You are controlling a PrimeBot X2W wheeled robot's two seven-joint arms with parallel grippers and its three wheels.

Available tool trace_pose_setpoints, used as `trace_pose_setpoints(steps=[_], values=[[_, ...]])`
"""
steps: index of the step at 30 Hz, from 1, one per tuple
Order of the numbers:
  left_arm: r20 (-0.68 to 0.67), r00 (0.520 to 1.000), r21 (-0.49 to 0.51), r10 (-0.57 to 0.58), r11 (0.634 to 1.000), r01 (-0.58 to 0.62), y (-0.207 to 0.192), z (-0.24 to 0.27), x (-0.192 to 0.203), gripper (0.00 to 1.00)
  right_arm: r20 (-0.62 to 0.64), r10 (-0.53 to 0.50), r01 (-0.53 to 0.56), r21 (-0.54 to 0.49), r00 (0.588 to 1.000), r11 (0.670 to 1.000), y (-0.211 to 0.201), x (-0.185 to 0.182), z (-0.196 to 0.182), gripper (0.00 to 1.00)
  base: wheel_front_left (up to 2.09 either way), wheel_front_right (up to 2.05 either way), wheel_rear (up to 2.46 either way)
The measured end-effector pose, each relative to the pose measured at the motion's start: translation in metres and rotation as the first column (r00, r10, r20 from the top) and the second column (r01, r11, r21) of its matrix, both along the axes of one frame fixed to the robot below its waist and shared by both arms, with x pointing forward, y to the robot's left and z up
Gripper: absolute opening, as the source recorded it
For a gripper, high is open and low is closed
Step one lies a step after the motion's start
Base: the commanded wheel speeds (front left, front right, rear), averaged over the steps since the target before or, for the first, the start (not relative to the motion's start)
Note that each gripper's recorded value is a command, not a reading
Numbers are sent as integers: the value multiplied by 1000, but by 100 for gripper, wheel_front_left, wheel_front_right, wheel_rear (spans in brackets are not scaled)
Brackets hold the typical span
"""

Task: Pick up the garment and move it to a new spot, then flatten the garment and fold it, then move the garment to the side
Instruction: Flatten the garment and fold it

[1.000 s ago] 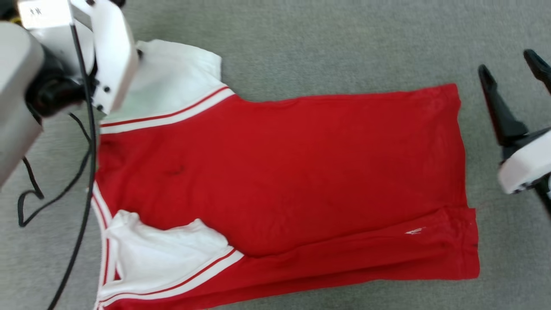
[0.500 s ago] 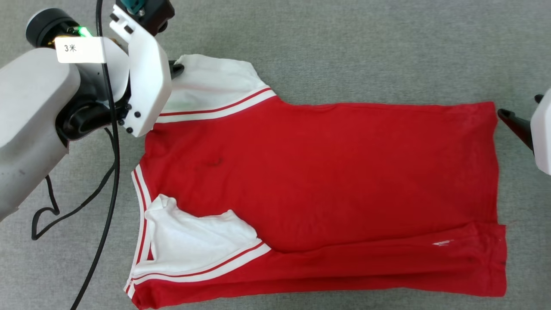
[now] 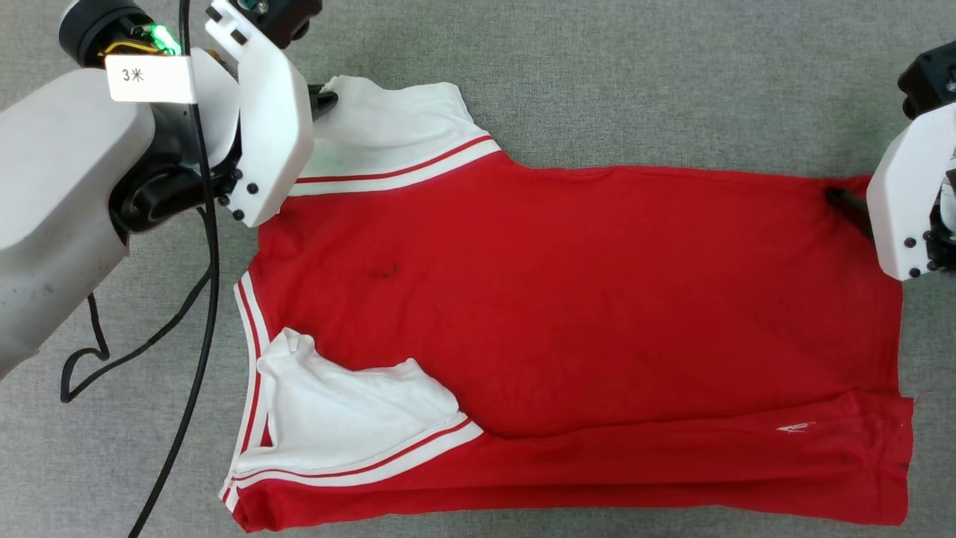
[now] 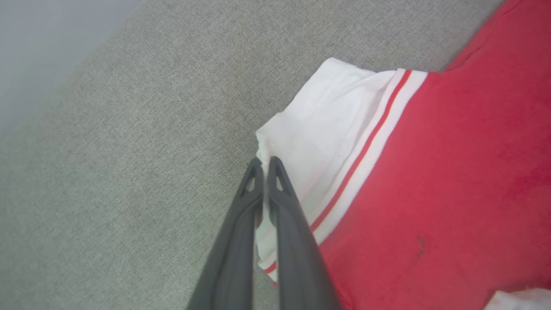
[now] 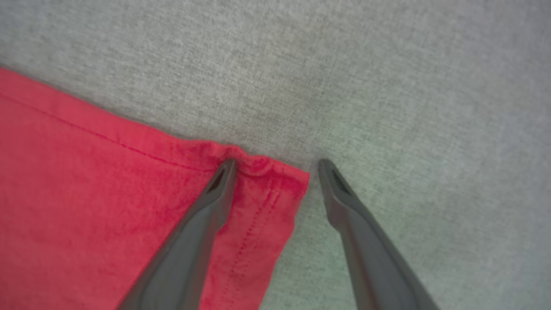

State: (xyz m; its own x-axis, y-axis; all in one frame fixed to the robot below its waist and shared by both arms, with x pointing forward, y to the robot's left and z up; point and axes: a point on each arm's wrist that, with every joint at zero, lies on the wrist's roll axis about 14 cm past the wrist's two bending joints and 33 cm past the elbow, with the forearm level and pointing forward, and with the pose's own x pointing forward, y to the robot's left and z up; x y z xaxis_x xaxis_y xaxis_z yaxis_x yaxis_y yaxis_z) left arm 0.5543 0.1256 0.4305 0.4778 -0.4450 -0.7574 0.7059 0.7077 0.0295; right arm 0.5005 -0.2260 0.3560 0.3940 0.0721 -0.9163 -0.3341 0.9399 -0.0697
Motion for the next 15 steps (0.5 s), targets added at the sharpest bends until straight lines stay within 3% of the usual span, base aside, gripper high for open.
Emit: trace_pose_setpoints(steps=[1, 2, 3, 4, 15], values=[[-3, 1000, 1, 1, 1000, -1, 0, -2, 0, 0, -1, 5, -5, -2, 1000, 1000, 1, 0, -3, 100, 0, 0, 0], [-3, 1000, 2, 1, 1000, -1, 1, -2, 0, 0, 0, 14, -14, -4, 1000, 1000, 2, 0, -4, 84, 0, 0, 0], [-1, 1000, 1, 2, 1000, -2, 1, -2, 1, 0, 5, 17, -17, -3, 1000, 1000, 1, 0, -5, 16, 0, 0, 0], [-2, 1000, 0, 3, 1000, -3, 1, -2, 1, 0, 15, 18, -18, 0, 1000, 1000, 2, 1, -5, 0, 0, 0, 0], [51, 998, -38, 22, 999, -20, 1, 26, -17, 0, 297, 13, -48, 112, 955, 993, 15, 10, 47, 0, 0, 0, 0]])
